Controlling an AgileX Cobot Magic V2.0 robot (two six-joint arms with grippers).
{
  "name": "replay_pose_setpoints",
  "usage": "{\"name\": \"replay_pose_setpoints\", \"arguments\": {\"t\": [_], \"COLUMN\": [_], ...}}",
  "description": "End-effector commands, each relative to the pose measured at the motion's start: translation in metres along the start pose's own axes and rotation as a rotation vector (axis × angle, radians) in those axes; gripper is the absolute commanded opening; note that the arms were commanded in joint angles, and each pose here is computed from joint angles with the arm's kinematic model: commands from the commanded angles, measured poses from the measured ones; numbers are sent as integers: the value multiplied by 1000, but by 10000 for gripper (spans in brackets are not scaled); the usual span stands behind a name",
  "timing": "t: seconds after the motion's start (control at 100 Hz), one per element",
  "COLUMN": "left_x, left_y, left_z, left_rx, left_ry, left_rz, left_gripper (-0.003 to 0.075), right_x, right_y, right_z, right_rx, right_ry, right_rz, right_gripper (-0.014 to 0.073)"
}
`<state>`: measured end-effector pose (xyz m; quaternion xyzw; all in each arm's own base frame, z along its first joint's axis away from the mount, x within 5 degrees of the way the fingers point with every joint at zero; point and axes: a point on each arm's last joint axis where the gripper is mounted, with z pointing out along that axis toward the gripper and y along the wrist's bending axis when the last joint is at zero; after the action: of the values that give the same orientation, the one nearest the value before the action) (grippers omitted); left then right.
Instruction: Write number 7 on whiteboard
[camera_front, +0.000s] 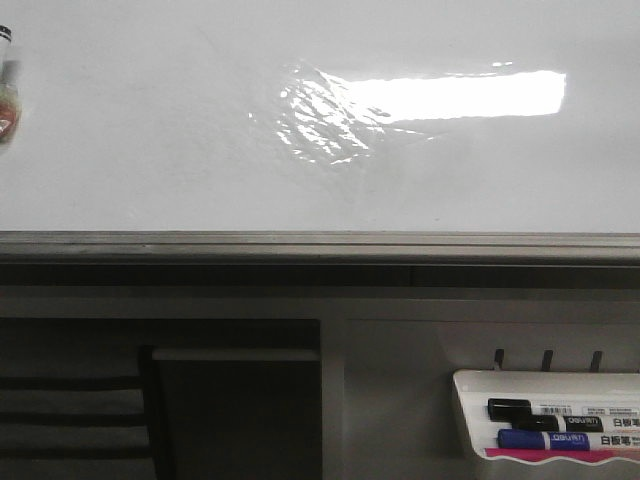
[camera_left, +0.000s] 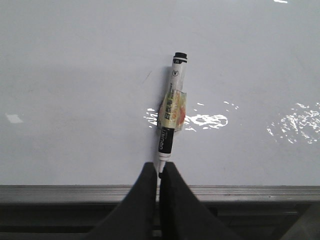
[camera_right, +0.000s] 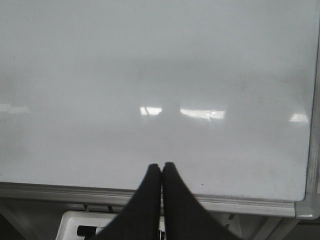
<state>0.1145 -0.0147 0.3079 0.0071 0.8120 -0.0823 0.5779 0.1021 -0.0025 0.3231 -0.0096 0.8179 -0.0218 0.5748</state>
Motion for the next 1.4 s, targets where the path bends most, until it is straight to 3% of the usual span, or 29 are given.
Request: {"name": "replay_pose_setpoints", "arguments": {"t": [0.0, 0.2, 0.28, 0.35, 0.47, 0.57, 1.15, 1.39], "left_x": [-17, -17, -17, -17, -17, -18, -19, -19], "left_y": [-1, 0, 1, 2, 2, 2, 1, 4], "left_z": [-2, -2, -2, -2, -2, -3, -2, 24], "left_rx": [-2, -9, -24, -38, -41, -42, -29, -42], "left_ry": [-94, -97, -96, -94, -88, -102, -118, -55], "left_rz": [-8, 11, 52, 95, 105, 105, 63, 87], "left_gripper": [-20, -20, 19, 137, 450, 566, 564, 564], "right_x": [-17, -18, -19, -20, -20, -20, -22, -23], "right_y": [-1, -1, -1, -1, -1, -1, -1, -2], "right_z": [-3, -3, -3, -3, -3, -3, -4, -4], "right_rx": [9, 10, 8, 9, 9, 9, 9, 10], "right_ry": [-96, -105, -116, -128, -128, -128, -149, -165], "right_rz": [-4, -3, 25, 25, 25, 25, 25, 24], "right_gripper": [-71, -69, -17, 101, 374, 494, 499, 499]}}
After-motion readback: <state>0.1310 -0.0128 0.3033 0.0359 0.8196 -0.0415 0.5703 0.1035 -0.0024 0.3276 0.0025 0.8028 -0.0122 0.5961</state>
